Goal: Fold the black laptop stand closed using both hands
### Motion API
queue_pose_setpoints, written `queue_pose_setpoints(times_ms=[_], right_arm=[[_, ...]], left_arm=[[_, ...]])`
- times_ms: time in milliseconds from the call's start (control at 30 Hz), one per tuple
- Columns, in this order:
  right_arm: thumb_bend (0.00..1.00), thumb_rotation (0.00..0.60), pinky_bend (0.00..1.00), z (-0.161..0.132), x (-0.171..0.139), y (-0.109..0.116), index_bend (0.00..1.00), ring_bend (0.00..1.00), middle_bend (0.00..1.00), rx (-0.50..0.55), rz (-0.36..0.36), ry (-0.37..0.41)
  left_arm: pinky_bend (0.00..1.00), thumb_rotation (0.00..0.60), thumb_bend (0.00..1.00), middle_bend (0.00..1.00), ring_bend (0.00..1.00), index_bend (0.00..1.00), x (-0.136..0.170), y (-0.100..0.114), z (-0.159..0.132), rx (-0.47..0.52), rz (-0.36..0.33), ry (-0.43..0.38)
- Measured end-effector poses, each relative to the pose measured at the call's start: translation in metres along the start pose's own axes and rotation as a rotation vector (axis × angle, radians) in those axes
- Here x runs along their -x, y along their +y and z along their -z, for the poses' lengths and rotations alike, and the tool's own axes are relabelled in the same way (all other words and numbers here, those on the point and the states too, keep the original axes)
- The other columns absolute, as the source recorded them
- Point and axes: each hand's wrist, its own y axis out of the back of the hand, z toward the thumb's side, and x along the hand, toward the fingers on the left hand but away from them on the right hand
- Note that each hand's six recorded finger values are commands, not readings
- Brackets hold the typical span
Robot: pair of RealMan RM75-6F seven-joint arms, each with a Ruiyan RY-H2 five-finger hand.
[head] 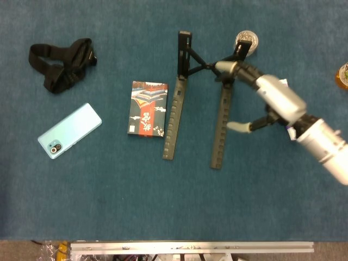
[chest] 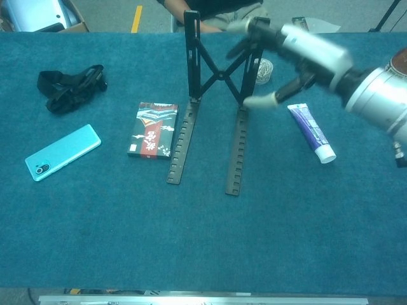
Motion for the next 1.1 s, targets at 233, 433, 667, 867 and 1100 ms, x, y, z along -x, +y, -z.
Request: queue_pose_setpoints(times_ms=[233,433,667,867,1100], right_arm=[[0.13,0.600,0.03,-0.016,-0.003,0.036,0.10,0.05,0.25,-0.044,0.119,0.036],[0.13,0.600,0.03,-0.005,0.003,0.044,0.10,0.04,0.24,-0.060,0.149,-0.015],[0.13,0.600,0.03,0.018,0.013,0.036,0.10,0.04,0.24,-0.043,0.125,-0.098],[0.13,0.600,0.13,0.020,0.011,0.027,0.10,0.04,0.24,-0.027,0.090,-0.097],[0.13,0.600,0.16,0.013,-0.010,0.015,0.10,0.04,0.24,-0.027,0.037,-0.066]], left_arm=[[0.01,0.600,0.26,0.00,0.00,0.04,0.001,-0.002,-0.001,0.000,0.008,-0.001],[0.01,0.600,0.26,0.00,0.00,0.04,0.000,-0.003,-0.002,0.000,0.014,-0.001],[0.01,0.600,0.26,0.00,0.00,0.04,0.000,-0.004,-0.002,-0.004,0.018,0.000],[0.01,0.600,0.26,0.00,0.00,0.04,0.000,-0.003,-0.002,-0.006,0.017,0.003],[0.01,0.600,0.26,0.00,0.00,0.04,-0.001,-0.004,-0.004,-0.005,0.018,-0.004]])
